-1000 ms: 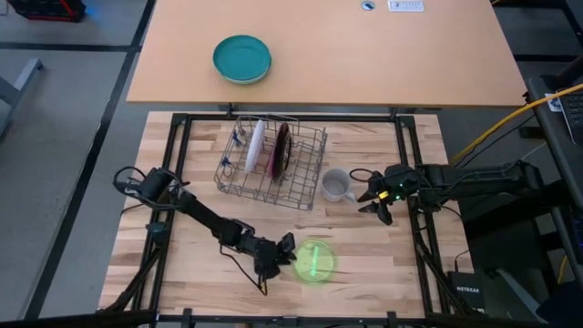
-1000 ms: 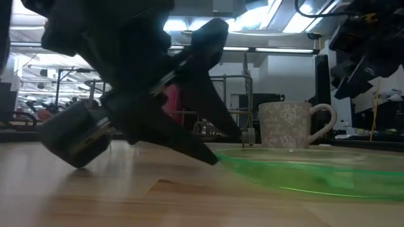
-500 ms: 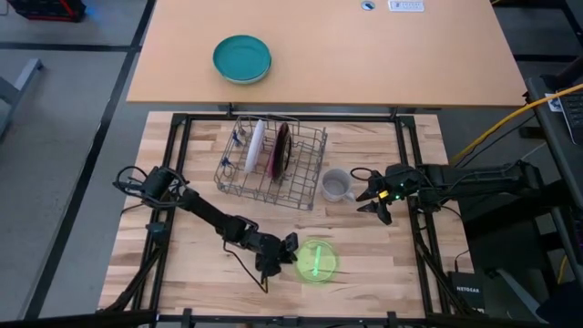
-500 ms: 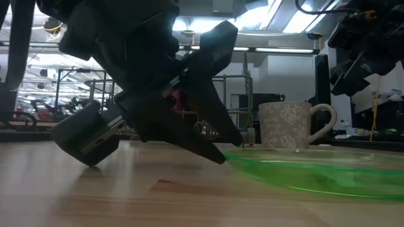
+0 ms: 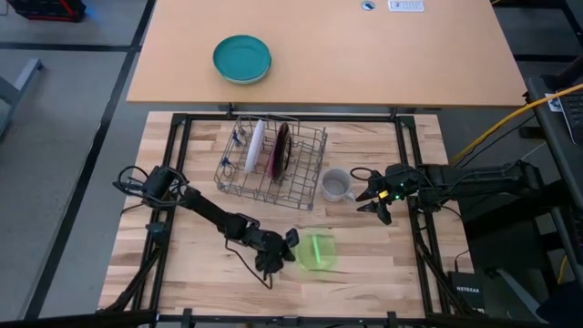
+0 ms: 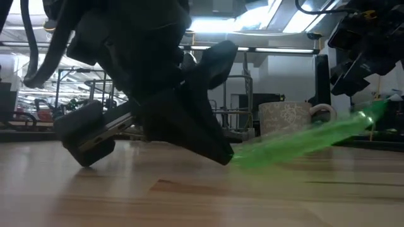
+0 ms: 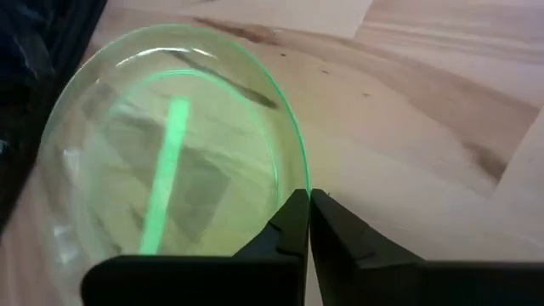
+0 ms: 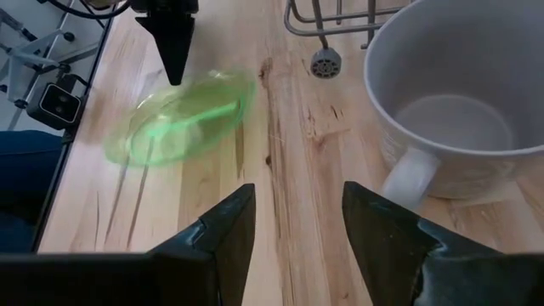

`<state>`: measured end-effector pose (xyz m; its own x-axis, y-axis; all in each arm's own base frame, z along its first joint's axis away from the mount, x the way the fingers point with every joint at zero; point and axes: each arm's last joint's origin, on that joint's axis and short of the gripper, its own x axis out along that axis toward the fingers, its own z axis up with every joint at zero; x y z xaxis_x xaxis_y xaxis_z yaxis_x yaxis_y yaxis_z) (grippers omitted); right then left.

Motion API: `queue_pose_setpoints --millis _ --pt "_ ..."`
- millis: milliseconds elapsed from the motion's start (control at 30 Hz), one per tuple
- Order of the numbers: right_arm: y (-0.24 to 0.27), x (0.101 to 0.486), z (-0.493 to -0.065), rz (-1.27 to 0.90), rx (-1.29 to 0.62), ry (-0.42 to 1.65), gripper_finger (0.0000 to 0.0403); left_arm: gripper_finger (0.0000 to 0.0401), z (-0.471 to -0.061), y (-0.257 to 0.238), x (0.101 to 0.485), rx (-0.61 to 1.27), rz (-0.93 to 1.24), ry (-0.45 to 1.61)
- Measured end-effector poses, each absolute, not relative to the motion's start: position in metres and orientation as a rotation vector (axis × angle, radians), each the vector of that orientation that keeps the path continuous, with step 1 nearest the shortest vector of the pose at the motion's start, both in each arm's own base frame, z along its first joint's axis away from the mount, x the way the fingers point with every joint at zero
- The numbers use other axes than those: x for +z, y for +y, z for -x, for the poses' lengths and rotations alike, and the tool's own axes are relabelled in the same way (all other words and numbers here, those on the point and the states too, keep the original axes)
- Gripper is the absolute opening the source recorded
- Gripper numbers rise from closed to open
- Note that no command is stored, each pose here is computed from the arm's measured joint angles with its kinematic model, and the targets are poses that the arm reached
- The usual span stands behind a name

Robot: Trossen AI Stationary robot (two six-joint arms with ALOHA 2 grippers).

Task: Sort dishes
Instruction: Put the green plate in the dish rack

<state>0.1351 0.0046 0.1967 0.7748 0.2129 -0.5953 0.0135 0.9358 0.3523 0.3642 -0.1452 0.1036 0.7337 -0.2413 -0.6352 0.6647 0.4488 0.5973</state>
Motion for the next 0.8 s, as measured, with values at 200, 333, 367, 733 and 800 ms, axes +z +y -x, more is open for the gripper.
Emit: queue_pose_setpoints --millis 200,333,367,733,800 --pt "0.005 0.197 -0.135 -0.35 0.11 0.678 0.0182 0.0002 -0.363 -0.147 0.103 -0.554 -0.822 0.544" --pt "0.005 0.197 -0.136 -0.347 0.107 0.669 0.0182 0.0001 -0.363 -0.152 0.106 -0.522 -0.725 0.519" --pt "0.004 0.198 -0.136 -0.346 0.104 0.665 0.0182 0.0001 -0.364 -0.154 0.108 -0.514 -0.7 0.503" --pt "0.004 0.202 -0.139 -0.313 0.114 0.611 0.0182 0.0 -0.367 -0.163 0.142 -0.396 -0.338 0.365" --pt "0.004 0.202 -0.139 -0.311 0.115 0.612 0.0182 0.0 -0.366 -0.163 0.151 -0.383 -0.286 0.353"
